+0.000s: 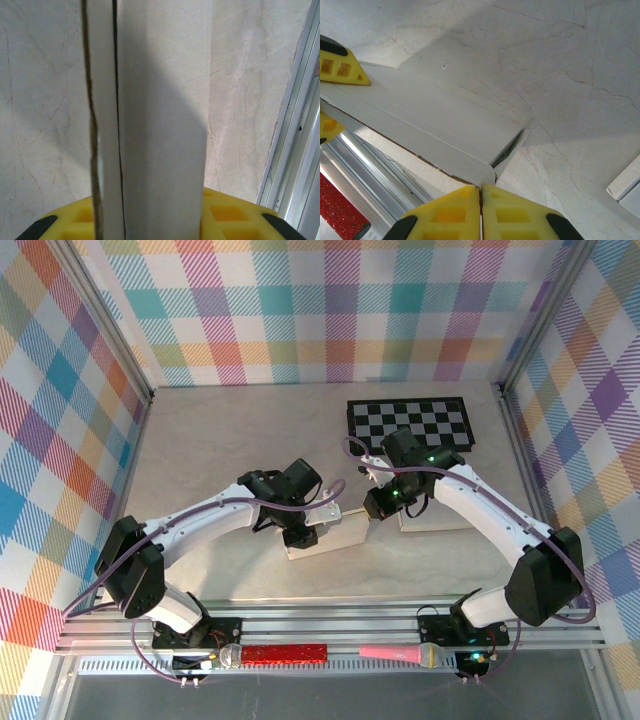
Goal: Fold the paper box
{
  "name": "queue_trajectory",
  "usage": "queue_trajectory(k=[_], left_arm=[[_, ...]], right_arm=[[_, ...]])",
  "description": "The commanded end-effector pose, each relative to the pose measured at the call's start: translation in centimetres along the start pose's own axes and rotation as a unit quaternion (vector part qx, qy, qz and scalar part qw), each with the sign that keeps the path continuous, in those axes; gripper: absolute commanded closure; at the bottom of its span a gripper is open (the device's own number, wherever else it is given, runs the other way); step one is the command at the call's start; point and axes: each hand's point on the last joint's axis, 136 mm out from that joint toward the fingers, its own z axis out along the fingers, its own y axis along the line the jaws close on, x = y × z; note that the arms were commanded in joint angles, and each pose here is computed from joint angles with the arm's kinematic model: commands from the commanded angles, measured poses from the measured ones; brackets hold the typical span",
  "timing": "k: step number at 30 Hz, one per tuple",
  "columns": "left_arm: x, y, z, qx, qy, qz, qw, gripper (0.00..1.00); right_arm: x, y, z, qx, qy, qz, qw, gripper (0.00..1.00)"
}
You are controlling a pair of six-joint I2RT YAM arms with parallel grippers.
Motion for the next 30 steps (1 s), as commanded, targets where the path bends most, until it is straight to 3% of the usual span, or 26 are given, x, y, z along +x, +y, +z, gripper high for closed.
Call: queue_trajectory(k=[1,7,15,30], left_arm=[[0.5,-0.3,0.3,0.020,0.016,-0.015,1.000,0.69],[0.1,0.5,0.4,0.008,0.016,-0.024,1.000,0.69],[-0.1,1.2,0.5,-0.002,0.016,-0.029,0.999,0.69],[-0.9,2.8,0.5,-0.021,-0.002,-0.045,0.999,0.67]], right_arm=[[-0.1,0.1,-1.0,0.009,-0.008,0.005,1.000,0.94],[-0.4,0.2,-0.9,0.017,-0.011,0.045,0.999,1.00],[-1.1,0.2,-0.9,0.020,-0.029,0.103,0.994,1.00],[0.8,-1.2,0.5,0.072,-0.065,0.093,0.991,1.00]])
